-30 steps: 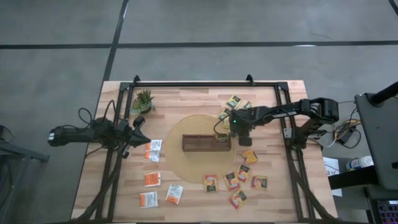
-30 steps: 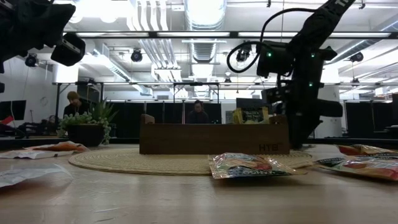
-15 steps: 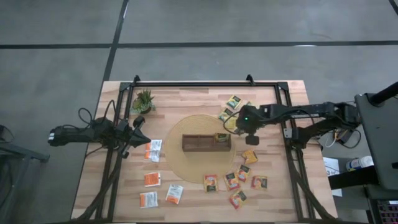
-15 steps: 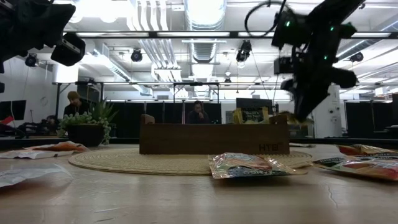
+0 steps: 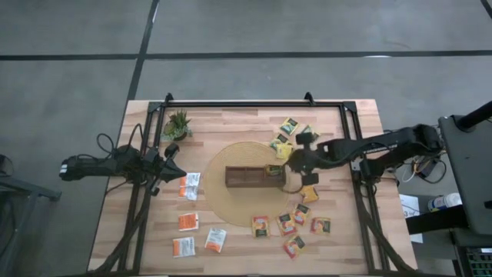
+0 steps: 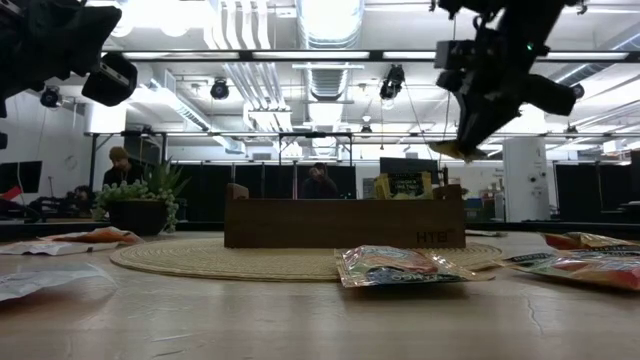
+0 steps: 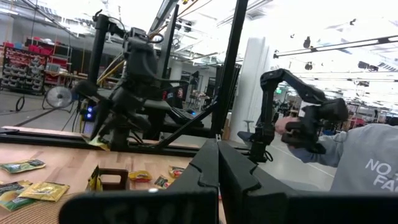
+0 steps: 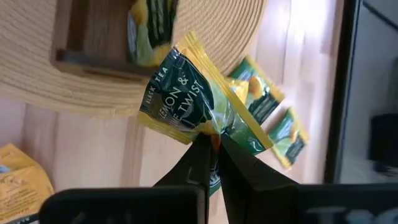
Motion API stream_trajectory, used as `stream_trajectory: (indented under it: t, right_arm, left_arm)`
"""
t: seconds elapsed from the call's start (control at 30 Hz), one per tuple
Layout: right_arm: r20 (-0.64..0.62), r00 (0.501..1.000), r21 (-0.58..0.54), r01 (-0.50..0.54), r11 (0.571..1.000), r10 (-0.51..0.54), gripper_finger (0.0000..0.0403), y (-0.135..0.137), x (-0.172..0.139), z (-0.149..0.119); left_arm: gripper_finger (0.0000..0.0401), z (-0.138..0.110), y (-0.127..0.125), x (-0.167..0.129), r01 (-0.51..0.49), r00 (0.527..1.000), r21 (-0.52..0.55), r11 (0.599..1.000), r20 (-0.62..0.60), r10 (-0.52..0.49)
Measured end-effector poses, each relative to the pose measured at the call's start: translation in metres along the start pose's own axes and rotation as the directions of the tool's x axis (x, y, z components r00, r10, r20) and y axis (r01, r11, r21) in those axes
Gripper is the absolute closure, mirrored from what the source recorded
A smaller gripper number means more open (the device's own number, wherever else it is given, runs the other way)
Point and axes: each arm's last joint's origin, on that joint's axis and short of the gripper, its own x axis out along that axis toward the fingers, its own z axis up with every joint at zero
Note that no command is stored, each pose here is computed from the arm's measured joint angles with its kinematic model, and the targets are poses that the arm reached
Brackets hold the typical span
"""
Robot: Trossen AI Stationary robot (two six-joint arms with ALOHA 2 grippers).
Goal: Pick & Place Tea
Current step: Put the yellow tea bag into the right of the wooden organizer
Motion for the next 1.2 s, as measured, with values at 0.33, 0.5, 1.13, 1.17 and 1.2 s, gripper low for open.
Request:
stream_trajectory:
  t: [0.33,0.5,1.13,1.17,1.2]
  right_arm:
    - [-0.074,0.991,-0.224,0.093,0.970,-0.112,0.0390,0.037,-0.001,0.054]
    - [-0.131,0.971,-0.362,0.142,0.922,-0.200,0.0390,0.055,0.006,0.073]
    - [-0.260,0.898,-0.608,0.133,0.782,-0.355,0.0389,0.075,0.046,0.102]
    - [-0.266,0.896,-0.609,0.130,0.782,-0.356,0.0386,0.075,0.046,0.103]
    - [-0.272,0.894,-0.611,0.126,0.782,-0.357,0.0382,0.074,0.046,0.102]
  left_arm:
    - [0.0401,0.000,0.000,0.000,0.000,1.000,0.000,1.000,0.001,0.000]
    - [0.0401,0.000,0.000,0.000,0.000,1.000,0.000,1.000,0.000,0.000]
    - [0.0401,0.000,0.000,0.000,0.000,1.000,0.000,1.000,0.000,0.000]
    - [0.0401,0.000,0.000,0.000,0.000,1.000,0.000,1.000,0.001,0.000]
    - [0.0401,0.000,0.000,0.000,0.000,1.000,0.000,1.000,0.000,0.000]
